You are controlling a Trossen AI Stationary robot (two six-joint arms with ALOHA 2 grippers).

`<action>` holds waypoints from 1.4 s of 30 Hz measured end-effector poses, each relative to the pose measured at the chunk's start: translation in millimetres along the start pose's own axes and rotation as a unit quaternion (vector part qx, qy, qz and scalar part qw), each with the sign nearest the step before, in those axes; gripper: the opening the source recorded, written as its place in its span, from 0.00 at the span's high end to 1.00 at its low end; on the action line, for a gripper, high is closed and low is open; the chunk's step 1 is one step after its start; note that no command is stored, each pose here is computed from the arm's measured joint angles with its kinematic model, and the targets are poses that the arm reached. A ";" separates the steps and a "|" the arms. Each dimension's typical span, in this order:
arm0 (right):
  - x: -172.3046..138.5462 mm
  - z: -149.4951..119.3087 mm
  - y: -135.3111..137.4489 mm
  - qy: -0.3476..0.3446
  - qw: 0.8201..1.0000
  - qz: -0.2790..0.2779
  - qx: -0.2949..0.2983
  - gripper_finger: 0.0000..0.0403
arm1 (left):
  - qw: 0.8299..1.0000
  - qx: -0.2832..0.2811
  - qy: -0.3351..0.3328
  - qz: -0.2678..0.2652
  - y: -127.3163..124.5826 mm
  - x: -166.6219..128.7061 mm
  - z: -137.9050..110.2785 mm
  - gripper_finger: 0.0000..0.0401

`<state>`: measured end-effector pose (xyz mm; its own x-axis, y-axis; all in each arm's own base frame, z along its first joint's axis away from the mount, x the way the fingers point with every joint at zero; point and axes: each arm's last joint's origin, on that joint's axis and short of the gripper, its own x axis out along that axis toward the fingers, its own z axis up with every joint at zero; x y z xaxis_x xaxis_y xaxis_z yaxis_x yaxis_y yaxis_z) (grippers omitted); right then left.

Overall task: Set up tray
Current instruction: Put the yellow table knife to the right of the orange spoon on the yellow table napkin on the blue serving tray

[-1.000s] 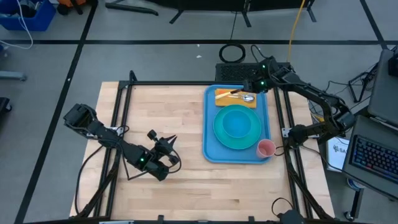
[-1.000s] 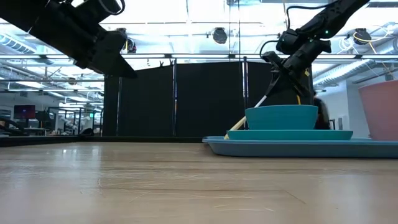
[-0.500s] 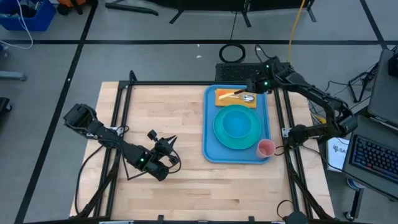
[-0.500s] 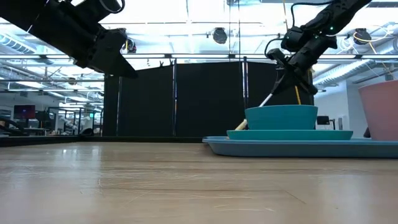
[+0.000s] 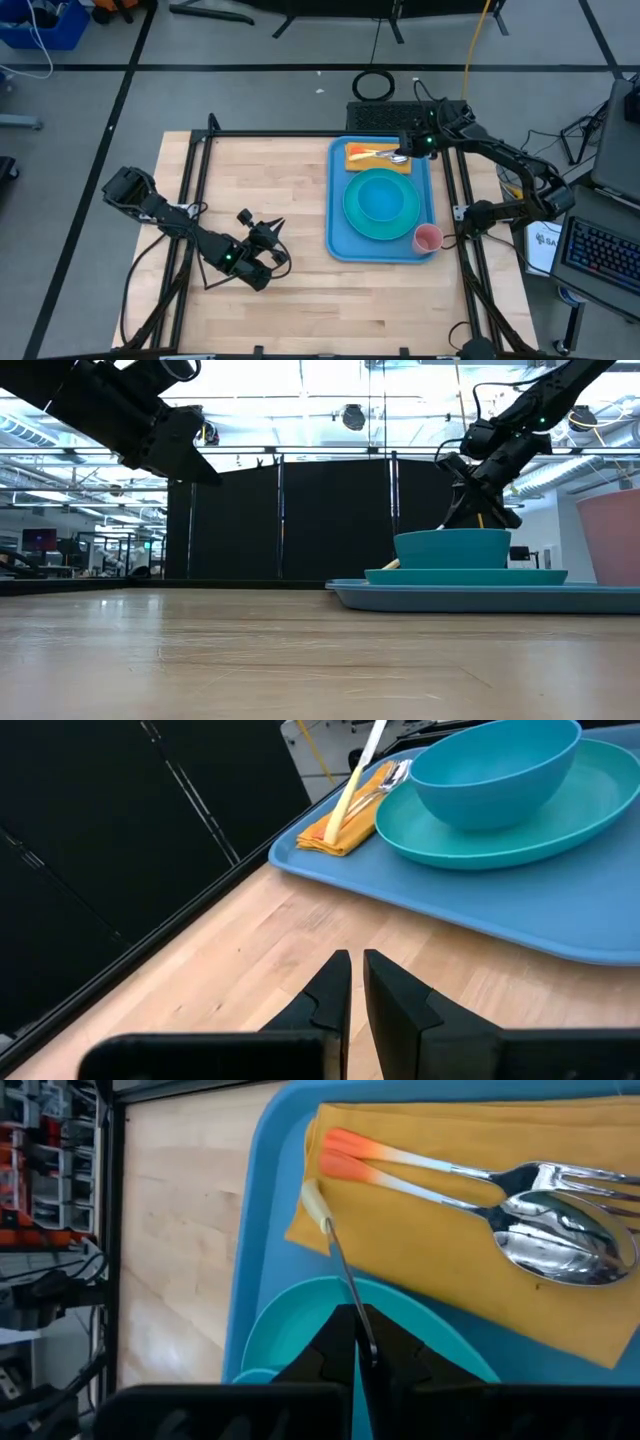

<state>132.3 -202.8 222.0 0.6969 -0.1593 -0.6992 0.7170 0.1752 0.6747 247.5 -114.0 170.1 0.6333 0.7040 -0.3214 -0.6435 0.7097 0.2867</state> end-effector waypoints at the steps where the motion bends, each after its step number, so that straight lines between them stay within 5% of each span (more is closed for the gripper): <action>1: -0.7 0.5 -1.6 -0.001 1.000 -0.001 0.003 1.00 | 1.000 0.000 0.000 0.000 0.0 0.0 0.0 0.91; 20: 1.3 -10.3 -41.0 0.017 0.998 -0.008 0.060 1.00 | 1.000 -0.001 0.001 -0.002 -0.1 0.0 -0.1 0.91; 42: 4.5 -17.7 -52.3 0.018 0.996 -0.045 0.069 1.00 | 1.000 0.000 0.001 -0.001 -0.1 -0.1 -0.1 0.91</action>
<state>97.7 -195.5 179.4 0.6311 -0.1336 -0.7641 0.7730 0.0268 0.6338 247.4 -114.1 170.0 0.6340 0.7027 -0.3229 -0.6424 0.7110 0.2859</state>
